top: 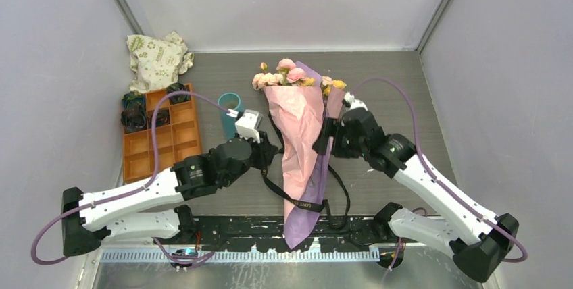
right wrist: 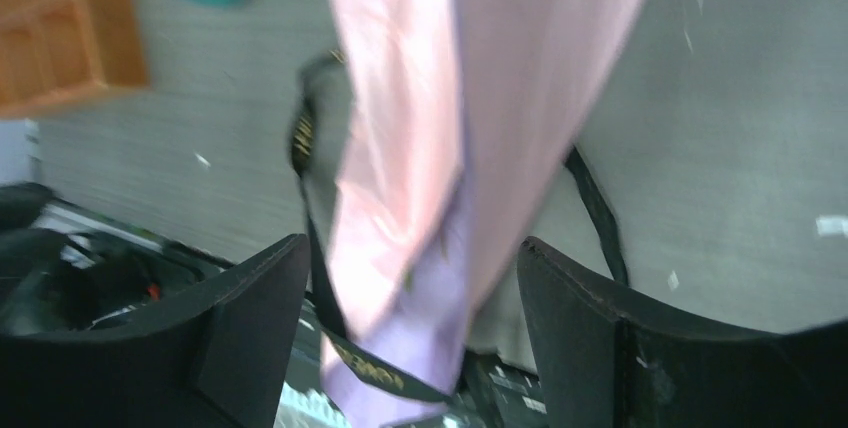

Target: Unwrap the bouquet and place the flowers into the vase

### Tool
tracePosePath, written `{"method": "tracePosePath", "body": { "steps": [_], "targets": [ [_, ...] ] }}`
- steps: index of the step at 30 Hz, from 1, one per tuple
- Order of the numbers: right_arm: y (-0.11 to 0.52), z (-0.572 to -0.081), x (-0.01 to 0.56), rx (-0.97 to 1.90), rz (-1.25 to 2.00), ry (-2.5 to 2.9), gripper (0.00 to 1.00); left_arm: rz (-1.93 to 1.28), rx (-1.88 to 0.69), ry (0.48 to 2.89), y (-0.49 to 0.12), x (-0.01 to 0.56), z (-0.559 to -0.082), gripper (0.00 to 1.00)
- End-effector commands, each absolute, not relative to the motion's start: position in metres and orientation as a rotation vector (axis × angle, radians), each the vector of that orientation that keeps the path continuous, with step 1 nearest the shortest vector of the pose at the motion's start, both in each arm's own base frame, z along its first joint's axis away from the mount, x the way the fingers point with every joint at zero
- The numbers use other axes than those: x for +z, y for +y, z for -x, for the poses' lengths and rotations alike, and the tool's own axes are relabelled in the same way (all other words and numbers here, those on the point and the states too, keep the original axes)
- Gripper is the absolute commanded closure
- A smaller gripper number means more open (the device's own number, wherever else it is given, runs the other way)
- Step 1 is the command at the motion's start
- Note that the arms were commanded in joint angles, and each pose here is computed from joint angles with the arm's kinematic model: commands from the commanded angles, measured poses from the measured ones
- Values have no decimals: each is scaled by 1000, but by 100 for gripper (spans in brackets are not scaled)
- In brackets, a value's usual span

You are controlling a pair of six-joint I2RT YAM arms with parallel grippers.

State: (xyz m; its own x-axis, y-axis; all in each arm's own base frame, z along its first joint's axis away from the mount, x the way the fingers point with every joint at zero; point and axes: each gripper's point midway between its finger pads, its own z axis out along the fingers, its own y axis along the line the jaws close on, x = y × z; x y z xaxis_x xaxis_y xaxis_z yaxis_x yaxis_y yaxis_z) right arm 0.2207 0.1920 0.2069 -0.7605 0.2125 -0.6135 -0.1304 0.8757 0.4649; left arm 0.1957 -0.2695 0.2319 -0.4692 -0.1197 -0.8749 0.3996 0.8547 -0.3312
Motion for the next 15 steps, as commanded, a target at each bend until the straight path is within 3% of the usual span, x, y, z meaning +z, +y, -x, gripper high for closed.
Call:
{"method": "tracePosePath", "body": {
  "steps": [1, 8, 15],
  "targets": [
    [162, -174, 168, 558, -176, 2484, 19, -498, -837, 1979, -315, 223, -161, 71],
    [159, -112, 127, 682, -267, 2613, 20, -908, -945, 2017, -362, 195, -111, 66],
    [159, -77, 105, 664, -224, 2734, 26, -1131, -1078, 2011, -368, 180, -78, 52]
  ]
}}
